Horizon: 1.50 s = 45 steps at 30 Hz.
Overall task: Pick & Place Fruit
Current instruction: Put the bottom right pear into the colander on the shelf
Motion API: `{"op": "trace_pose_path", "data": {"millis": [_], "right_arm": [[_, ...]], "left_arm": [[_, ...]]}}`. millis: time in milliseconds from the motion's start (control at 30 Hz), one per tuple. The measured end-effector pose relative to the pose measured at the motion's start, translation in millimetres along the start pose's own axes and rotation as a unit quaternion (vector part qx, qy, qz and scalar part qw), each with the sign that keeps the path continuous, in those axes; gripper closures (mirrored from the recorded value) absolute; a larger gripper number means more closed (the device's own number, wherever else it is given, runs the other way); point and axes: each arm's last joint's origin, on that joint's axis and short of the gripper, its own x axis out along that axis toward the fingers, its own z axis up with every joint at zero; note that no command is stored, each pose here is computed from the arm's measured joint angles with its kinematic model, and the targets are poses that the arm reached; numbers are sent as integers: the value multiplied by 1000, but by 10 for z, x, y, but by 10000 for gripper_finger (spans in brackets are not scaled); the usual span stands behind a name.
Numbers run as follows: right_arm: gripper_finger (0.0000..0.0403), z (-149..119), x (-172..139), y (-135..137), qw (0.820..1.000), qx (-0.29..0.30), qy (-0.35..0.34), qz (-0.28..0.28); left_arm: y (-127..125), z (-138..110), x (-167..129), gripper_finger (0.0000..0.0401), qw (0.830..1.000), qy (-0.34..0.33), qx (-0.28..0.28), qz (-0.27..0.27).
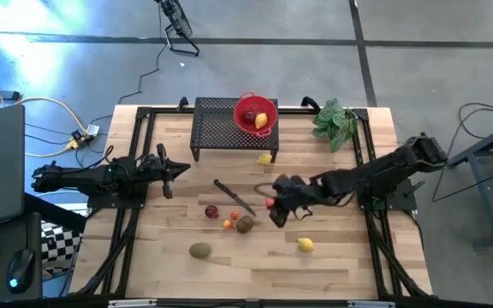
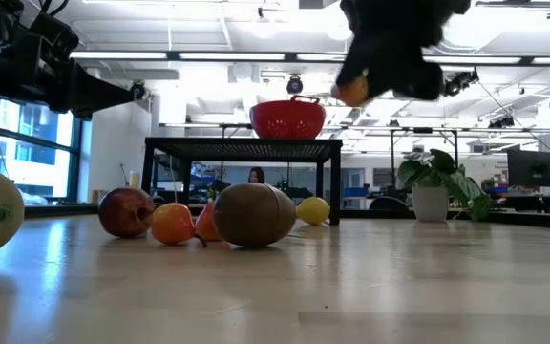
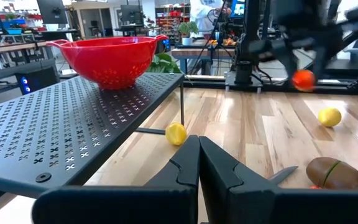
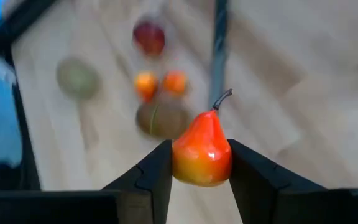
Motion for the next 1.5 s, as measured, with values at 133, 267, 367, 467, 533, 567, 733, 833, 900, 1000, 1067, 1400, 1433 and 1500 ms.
{"op": "trace_pose_path", "data": {"millis": [133, 267, 367, 467, 533, 567, 733, 833, 900, 1000, 1067, 1400, 1433, 1500], "right_arm": [[276, 182, -161, -64, 998, -7, -61, -6], [274, 371, -274, -111, 991, -18, -133, -14], [274, 516, -314, -133, 980, -34, -194, -23], [275, 639, -326, -162, 969, -59, -237, -33], [275, 733, -343, -181, 960, -66, -269, -35], [274, 772, -354, -190, 956, -68, -282, -37], [275, 941, -413, -237, 931, -45, -356, -60], [275, 1028, -468, -244, 912, -31, -403, -73], [274, 1072, -478, -247, 902, -24, -424, -76], [275, 1123, -505, -250, 893, -21, -445, -70], [276, 1149, -524, -257, 888, -17, -455, -68], [279, 1266, -456, -203, 890, -28, -448, -74], [280, 1310, -446, -190, 891, -29, -447, -77], [280, 1390, -404, -188, 897, -36, -430, -93]], "left_arm": [[0, 0, 0, 401, 1000, 0, 0, 0], [0, 0, 0, 401, 1000, 0, 0, 0], [0, 0, 0, 401, 1000, 0, 0, 0], [0, 0, 0, 401, 1000, 0, 0, 0], [0, -1, 0, 401, 1000, 0, 0, 0], [0, 0, 0, 401, 1000, 0, 0, 0], [0, -1, 0, 401, 1000, 0, 0, 0], [0, -1, 0, 401, 1000, 0, 0, 0], [0, 0, 0, 401, 1000, 0, 0, 0], [0, 0, 0, 401, 1000, 0, 0, 0], [0, 0, 0, 401, 1000, 0, 0, 0], [0, -1, 0, 401, 1000, 0, 0, 0], [0, 0, 0, 401, 1000, 0, 0, 0], [0, -1, 0, 401, 1000, 0, 0, 0]]}}
